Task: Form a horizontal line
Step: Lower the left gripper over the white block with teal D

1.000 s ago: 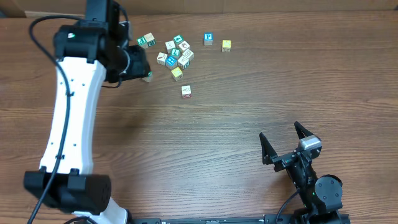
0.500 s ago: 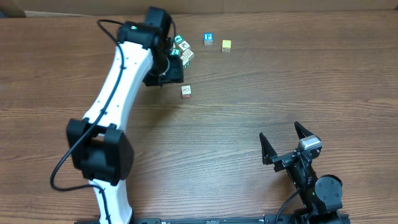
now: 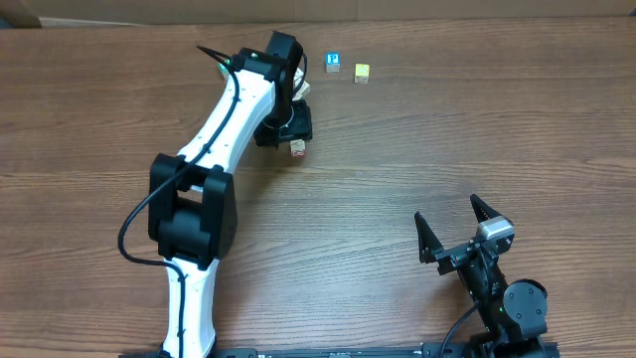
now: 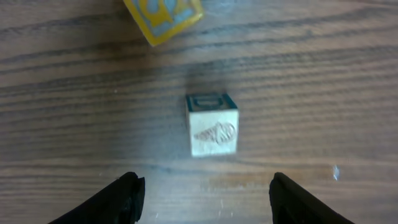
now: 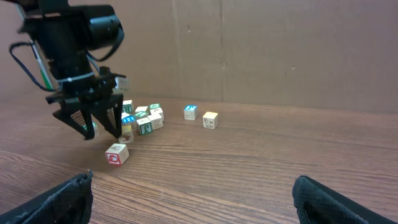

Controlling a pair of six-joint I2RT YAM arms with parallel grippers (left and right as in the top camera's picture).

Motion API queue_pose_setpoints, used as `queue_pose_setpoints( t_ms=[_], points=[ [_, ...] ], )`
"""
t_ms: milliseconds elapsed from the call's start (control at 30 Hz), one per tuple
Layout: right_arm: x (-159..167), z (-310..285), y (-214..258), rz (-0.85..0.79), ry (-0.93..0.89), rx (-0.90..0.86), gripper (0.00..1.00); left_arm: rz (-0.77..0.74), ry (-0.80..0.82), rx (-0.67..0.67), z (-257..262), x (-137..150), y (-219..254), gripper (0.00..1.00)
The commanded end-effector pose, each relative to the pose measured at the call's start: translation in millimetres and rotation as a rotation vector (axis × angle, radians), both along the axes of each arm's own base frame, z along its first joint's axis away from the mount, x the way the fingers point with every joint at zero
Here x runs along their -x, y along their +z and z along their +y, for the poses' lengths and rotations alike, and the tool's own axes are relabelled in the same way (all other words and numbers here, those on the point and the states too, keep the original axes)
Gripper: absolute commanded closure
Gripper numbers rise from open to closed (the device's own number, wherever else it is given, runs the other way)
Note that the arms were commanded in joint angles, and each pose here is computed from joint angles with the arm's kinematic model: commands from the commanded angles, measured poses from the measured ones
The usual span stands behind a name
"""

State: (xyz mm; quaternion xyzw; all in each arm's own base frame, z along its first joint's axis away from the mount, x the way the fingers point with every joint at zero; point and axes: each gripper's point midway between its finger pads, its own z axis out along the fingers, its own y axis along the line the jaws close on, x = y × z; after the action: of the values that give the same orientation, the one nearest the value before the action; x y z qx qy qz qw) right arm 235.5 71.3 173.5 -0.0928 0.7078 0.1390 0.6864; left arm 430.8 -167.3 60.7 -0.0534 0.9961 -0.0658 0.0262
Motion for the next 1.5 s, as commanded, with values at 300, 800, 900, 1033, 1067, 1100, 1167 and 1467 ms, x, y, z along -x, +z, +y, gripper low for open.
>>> queue_pose_setpoints(
  t_ms=[300, 800, 900, 1033, 1067, 1100, 1167, 1467],
  points=[
    [-0.8, -2.0, -2.0, -0.001, -0.011, -0.006, 0.00, -0.001, 0.044, -0.048, -1.1, -8.9, -26.9, 0.38],
    [-0.8, -2.0, -2.0, -0.001, -0.011, -0.006, 0.00, -0.022, 0.014, -0.106, -8.0, -8.8, -35.8, 0.44],
    [-0.8, -2.0, -2.0, -0.001, -0.011, -0.006, 0.00, -0.022, 0.012, -0.107, -8.7, -8.3, -36.2, 0.45],
    [-0.8, -2.1, -2.0, -0.001, -0.012, -0.006, 0.00, -0.024, 0.024, -0.104, -10.2, -8.5, -36.0, 0.45],
    [-0.8, -2.0, -2.0, -0.001, -0.011, -0.006, 0.00, -0.024, 0.024, -0.104, -10.2, -8.5, -36.0, 0.46],
    [-0.8, -2.1, -2.0, -0.001, -0.012, -0.006, 0.00, -0.024, 0.024, -0.105, -10.1, -8.6, -36.0, 0.47],
    [-0.8, -2.0, -2.0, -0.001, -0.011, -0.006, 0.00, -0.024, 0.024, -0.104, -10.2, -8.6, -36.0, 0.48],
    [-0.8, -2.1, -2.0, -0.001, -0.012, -0.006, 0.00, -0.020, 0.023, -0.106, -10.1, -7.0, -39.4, 0.50]
  ],
)
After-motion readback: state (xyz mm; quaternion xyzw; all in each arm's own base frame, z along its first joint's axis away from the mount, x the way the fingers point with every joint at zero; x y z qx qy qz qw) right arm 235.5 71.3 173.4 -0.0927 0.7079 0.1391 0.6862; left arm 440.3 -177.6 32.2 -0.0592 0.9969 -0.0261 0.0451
